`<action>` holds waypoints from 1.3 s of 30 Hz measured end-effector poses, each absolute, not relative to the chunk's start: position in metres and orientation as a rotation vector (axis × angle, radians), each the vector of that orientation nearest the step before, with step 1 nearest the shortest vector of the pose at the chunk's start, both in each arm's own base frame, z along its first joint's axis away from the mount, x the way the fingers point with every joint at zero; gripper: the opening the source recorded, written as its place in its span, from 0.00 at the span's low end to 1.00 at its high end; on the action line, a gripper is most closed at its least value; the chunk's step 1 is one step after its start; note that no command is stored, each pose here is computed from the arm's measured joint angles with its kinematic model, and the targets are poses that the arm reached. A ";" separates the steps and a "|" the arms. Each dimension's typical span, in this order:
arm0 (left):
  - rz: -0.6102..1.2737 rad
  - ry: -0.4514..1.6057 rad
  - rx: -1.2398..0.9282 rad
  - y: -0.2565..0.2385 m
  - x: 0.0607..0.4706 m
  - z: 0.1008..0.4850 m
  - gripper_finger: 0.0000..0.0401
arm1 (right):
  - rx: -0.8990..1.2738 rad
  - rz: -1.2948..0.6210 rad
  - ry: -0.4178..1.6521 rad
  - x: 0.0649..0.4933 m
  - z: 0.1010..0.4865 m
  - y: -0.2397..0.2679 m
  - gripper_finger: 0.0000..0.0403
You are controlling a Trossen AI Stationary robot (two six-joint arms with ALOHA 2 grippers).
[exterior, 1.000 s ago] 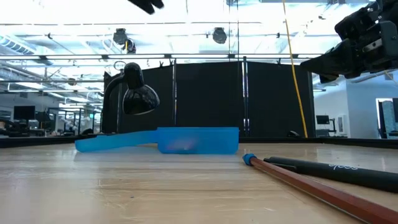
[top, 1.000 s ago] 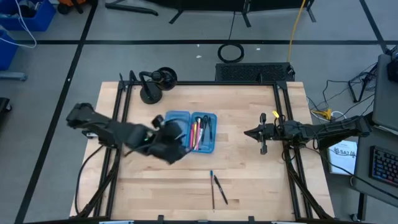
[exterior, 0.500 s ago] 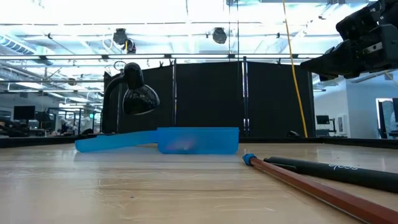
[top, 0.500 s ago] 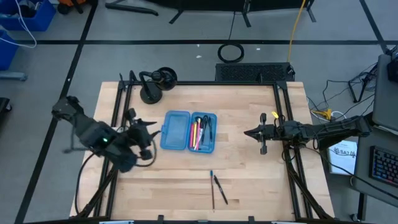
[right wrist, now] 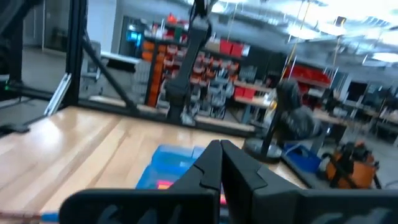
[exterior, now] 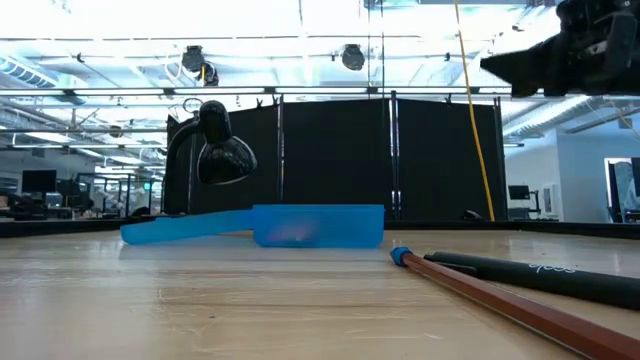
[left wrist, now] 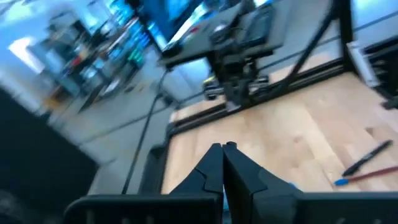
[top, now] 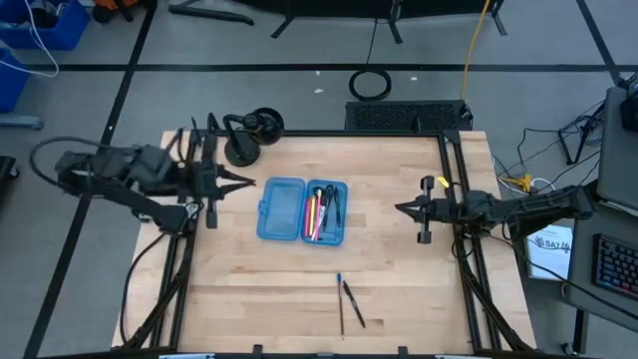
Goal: Pick & place school supplies into a supply box
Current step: Put the black pen into the blue supply box
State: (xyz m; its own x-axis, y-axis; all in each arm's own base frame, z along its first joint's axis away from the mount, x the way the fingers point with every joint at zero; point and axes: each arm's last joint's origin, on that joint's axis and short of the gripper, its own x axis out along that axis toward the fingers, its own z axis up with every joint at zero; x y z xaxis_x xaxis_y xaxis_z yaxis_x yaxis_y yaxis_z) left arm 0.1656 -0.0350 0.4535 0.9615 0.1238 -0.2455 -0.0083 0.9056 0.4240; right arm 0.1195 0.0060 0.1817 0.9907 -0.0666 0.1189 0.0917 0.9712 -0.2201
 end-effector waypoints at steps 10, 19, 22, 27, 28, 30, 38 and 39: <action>-0.062 0.071 0.341 -0.009 0.162 0.340 0.01 | -0.201 -0.087 -0.191 0.118 0.189 0.006 0.00; -0.002 0.023 0.349 -0.008 0.127 0.257 0.01 | -0.049 -0.076 -0.240 0.117 0.193 0.006 0.00; -0.014 -0.027 0.382 -0.008 0.112 0.247 0.01 | -0.028 -0.073 -0.235 0.117 0.193 0.006 0.00; -0.040 -0.048 0.394 -0.007 0.091 0.239 0.01 | -0.036 -0.078 -0.227 0.119 0.192 0.006 0.00; -0.056 -0.055 0.386 -0.007 0.089 0.237 0.00 | -0.034 -0.078 -0.237 0.119 0.193 0.006 0.00; -0.068 -0.073 0.374 -0.007 0.085 0.232 0.01 | -0.032 -0.082 -0.257 0.119 0.195 0.006 0.00; -0.087 0.011 0.308 -0.007 0.089 0.197 0.02 | 0.030 -0.057 -0.077 0.136 0.189 0.008 0.00; -0.091 0.028 0.303 -0.008 0.090 0.192 0.02 | 0.040 -0.046 -0.090 0.140 0.198 0.011 0.00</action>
State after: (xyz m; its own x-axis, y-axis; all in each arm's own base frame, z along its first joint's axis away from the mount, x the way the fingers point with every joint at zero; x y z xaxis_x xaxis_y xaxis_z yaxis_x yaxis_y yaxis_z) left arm 0.0902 -0.0076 0.1917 0.9955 -0.0856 -0.0416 0.0942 0.9504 0.2966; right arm 0.1403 0.0105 0.1985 0.9949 -0.0473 0.0892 0.0437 0.9982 0.0416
